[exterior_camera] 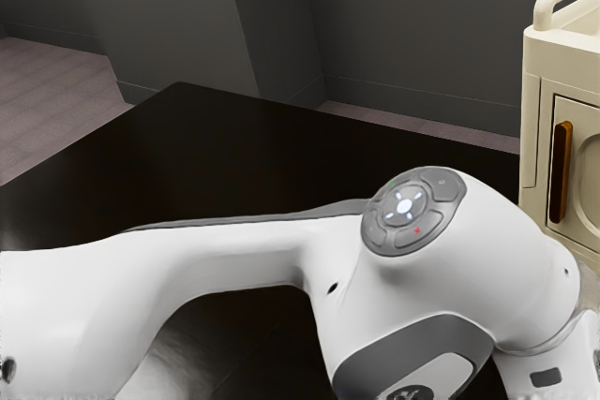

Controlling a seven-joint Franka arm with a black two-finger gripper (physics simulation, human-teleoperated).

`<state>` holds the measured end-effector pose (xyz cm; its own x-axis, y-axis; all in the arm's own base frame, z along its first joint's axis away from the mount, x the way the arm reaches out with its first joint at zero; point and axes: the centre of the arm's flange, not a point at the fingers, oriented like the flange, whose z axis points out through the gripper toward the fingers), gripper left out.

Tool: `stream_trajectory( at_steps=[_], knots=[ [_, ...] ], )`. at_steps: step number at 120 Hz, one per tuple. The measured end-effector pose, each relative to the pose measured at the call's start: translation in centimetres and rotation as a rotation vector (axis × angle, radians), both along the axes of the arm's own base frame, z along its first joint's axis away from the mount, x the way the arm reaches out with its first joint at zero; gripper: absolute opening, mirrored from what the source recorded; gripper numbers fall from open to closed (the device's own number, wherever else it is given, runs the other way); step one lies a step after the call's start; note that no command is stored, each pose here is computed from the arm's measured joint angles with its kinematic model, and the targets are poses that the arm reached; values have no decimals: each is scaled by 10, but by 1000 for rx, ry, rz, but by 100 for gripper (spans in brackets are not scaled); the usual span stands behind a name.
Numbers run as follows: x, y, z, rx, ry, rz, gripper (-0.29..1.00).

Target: Pull the drawer handle with one arm to open the drawer

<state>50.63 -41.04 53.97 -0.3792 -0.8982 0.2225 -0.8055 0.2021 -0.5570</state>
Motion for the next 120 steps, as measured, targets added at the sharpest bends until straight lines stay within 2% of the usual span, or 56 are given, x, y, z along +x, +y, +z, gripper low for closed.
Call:
stream_trajectory(
  at_steps=[50, 120],
  knots=[
    [-1, 2, 2, -1, -1, 5, 2],
    [-34, 15, 0, 31, 2, 6, -2]
  ],
)
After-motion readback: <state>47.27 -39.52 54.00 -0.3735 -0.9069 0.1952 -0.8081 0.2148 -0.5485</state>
